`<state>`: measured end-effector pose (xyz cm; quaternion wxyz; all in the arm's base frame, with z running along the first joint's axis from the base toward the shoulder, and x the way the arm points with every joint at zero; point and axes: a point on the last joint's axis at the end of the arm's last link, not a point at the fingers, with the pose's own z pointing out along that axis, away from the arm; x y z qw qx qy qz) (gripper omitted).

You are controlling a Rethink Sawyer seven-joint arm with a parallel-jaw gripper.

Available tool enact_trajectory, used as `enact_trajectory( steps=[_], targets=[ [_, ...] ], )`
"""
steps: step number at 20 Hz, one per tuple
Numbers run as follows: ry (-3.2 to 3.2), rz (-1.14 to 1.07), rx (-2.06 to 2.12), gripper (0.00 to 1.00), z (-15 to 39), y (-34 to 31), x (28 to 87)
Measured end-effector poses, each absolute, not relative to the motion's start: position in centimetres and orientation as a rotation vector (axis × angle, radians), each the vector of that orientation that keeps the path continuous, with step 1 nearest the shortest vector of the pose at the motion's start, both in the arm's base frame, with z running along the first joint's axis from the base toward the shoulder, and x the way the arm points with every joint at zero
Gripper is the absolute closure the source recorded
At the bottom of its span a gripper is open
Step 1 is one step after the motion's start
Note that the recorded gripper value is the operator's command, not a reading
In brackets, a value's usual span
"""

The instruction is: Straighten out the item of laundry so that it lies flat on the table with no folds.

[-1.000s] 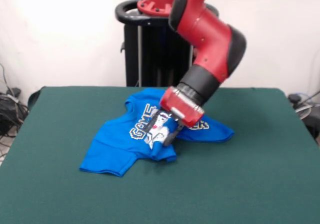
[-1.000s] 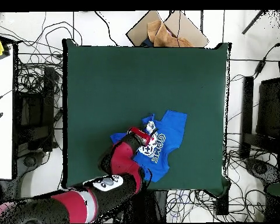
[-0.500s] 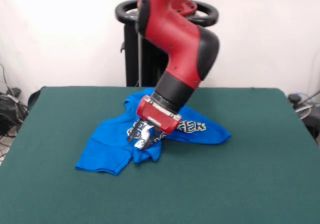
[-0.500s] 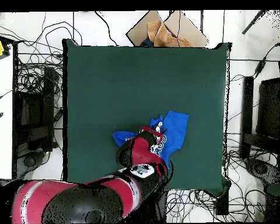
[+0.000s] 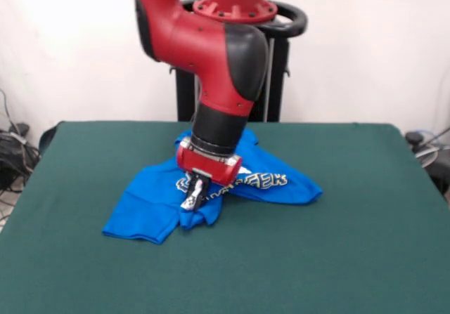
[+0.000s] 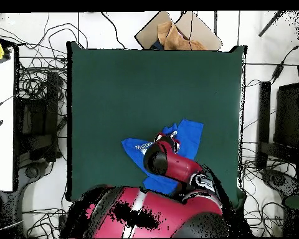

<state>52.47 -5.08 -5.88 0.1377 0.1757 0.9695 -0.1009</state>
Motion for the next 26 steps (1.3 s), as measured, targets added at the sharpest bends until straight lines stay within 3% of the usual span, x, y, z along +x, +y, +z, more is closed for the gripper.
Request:
enact_trajectory(
  steps=[26],
  targets=[
    [2.615,0.101,0.363,1.00,-6.5,2.6,48.0]
  ],
)
